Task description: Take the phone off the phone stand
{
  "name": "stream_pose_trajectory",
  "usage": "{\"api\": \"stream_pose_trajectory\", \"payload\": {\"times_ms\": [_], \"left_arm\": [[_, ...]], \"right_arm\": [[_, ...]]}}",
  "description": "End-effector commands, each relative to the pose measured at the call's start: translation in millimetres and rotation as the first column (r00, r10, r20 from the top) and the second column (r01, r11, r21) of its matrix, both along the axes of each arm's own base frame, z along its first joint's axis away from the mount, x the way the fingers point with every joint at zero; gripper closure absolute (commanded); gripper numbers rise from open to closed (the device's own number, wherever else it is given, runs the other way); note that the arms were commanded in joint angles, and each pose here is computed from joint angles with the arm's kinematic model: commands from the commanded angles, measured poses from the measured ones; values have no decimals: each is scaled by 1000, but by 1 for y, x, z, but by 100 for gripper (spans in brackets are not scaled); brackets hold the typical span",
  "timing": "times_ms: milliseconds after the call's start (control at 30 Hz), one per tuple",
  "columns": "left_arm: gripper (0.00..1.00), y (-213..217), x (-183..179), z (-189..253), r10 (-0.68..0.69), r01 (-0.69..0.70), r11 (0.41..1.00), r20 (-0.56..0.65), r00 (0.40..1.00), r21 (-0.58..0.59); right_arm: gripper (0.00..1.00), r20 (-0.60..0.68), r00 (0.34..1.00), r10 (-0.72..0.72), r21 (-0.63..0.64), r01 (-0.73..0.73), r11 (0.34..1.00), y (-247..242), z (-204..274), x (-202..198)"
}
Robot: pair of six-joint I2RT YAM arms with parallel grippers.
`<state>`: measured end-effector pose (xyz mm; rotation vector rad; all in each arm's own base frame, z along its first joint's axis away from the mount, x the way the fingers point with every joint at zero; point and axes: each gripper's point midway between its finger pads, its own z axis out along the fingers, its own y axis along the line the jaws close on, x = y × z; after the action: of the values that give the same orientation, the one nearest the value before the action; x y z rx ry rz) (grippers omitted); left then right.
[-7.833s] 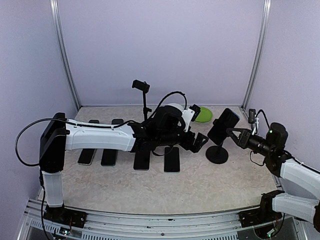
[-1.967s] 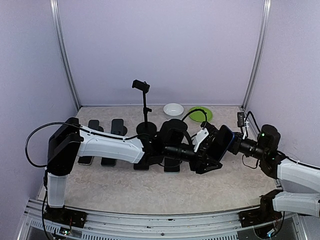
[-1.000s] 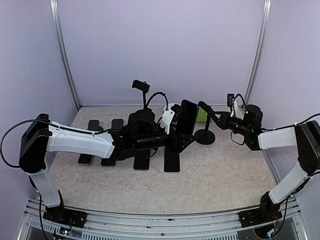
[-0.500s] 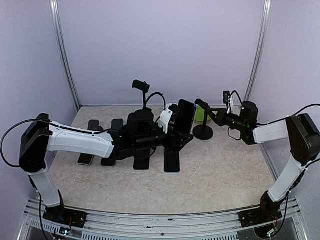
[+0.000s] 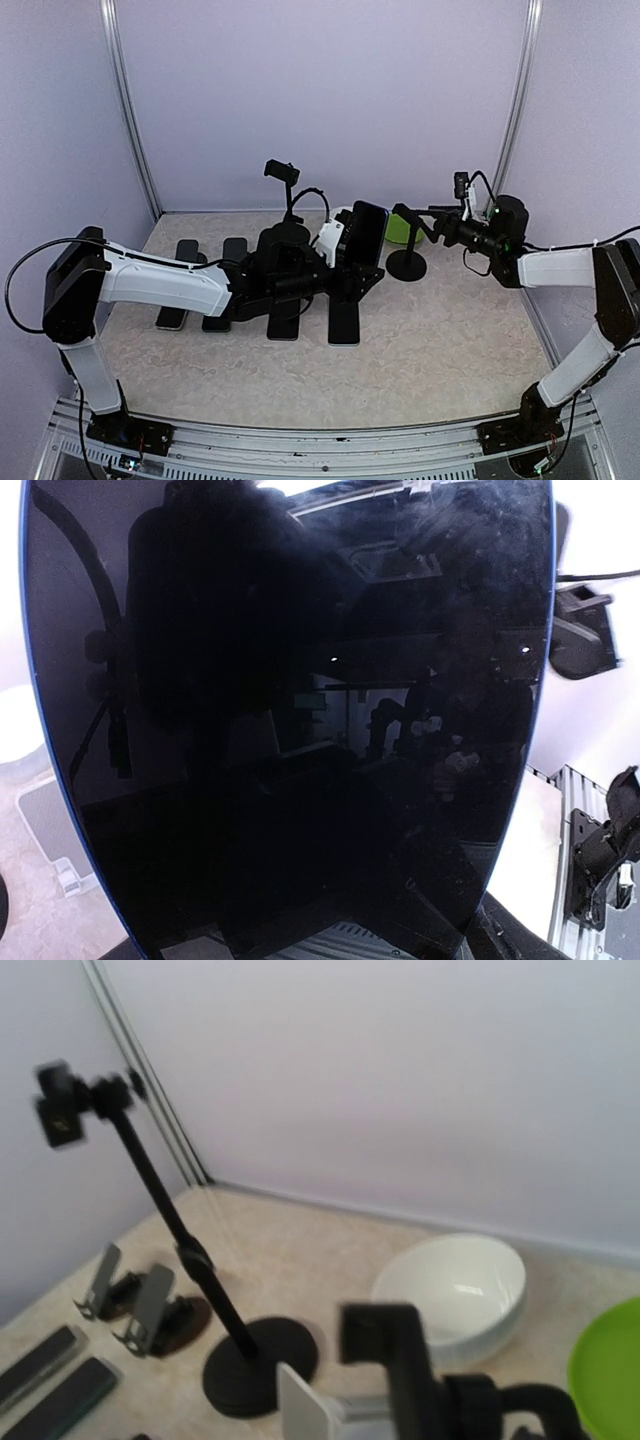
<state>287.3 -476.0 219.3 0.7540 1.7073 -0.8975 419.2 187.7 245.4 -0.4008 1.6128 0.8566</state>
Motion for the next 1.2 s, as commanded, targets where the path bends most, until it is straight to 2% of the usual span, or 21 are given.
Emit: {"api": "stream_pose_trajectory", "payload": {"times_ms": [0, 233, 533, 733, 1000, 1167], "left_arm": [[81, 0, 15, 22, 67, -65, 995, 35, 997, -72], [80, 0, 22, 19, 131, -128, 989, 38, 991, -71], [80, -19, 10, 20, 125, -122, 991, 50, 991, -63], [80, -29, 4, 21, 115, -112, 992, 58, 992, -59], [80, -37, -3, 21, 105, -102, 994, 80, 991, -43], [80, -38, -5, 20, 120, -118, 993, 98, 988, -20]], "right_arm": [[18, 28, 1000, 10, -1, -10, 1000, -4, 21, -23], [18, -9, 992, 126, 16, -126, 992, 25, 30, -77], [24, -41, 961, 272, 60, -270, 961, 67, 23, -140], [34, -36, 950, 309, 61, -306, 950, 80, 17, -162], [51, -83, 953, 293, 108, -283, 953, 89, 4, -160], [68, -102, 958, 269, 144, -253, 957, 91, 2, -154]]}}
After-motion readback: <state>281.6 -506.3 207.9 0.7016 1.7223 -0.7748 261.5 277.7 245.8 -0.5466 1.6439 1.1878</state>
